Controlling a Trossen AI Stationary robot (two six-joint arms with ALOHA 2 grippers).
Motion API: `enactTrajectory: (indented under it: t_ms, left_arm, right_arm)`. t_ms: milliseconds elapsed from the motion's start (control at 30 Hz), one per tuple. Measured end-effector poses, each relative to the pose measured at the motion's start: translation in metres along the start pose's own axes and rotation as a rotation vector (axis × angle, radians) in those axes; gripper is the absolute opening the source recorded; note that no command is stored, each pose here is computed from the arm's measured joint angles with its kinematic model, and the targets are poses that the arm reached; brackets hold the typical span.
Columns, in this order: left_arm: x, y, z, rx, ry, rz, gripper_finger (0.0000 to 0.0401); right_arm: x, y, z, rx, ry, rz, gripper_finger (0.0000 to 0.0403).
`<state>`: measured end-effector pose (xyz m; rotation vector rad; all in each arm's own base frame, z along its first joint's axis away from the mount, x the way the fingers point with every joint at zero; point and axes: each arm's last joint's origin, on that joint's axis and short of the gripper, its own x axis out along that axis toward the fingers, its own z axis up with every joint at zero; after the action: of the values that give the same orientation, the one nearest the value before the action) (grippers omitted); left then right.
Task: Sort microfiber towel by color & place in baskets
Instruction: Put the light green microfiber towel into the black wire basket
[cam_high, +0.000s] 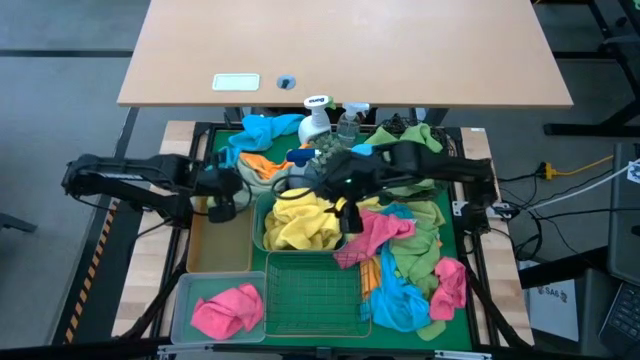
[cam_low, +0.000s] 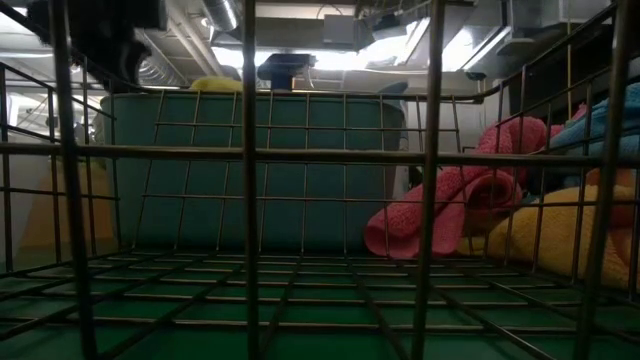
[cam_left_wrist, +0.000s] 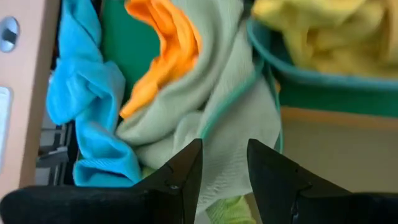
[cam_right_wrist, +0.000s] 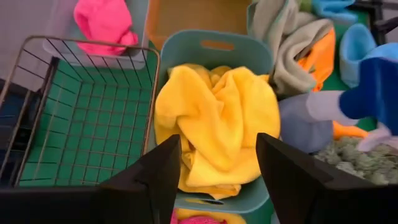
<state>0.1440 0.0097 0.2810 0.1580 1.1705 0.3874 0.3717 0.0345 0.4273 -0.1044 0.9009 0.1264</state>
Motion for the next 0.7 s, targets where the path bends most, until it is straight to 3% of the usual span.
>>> enactTrajectory:
  t_ms: [300,700]
  left_arm:
    - [0.037,-0.009,-0.011,0.003,-0.009,0.172,0.0121]
    - [0.041,-0.011,-0.009,0.022,-0.005,0.152,0.0121]
  right_arm:
    - [-0.007,0.0,0.0,-0.003,-0.019,-0.003,0.0209]
    - [-0.004,0.0,0.0,-0.004,-0.012,-0.001,0.0209]
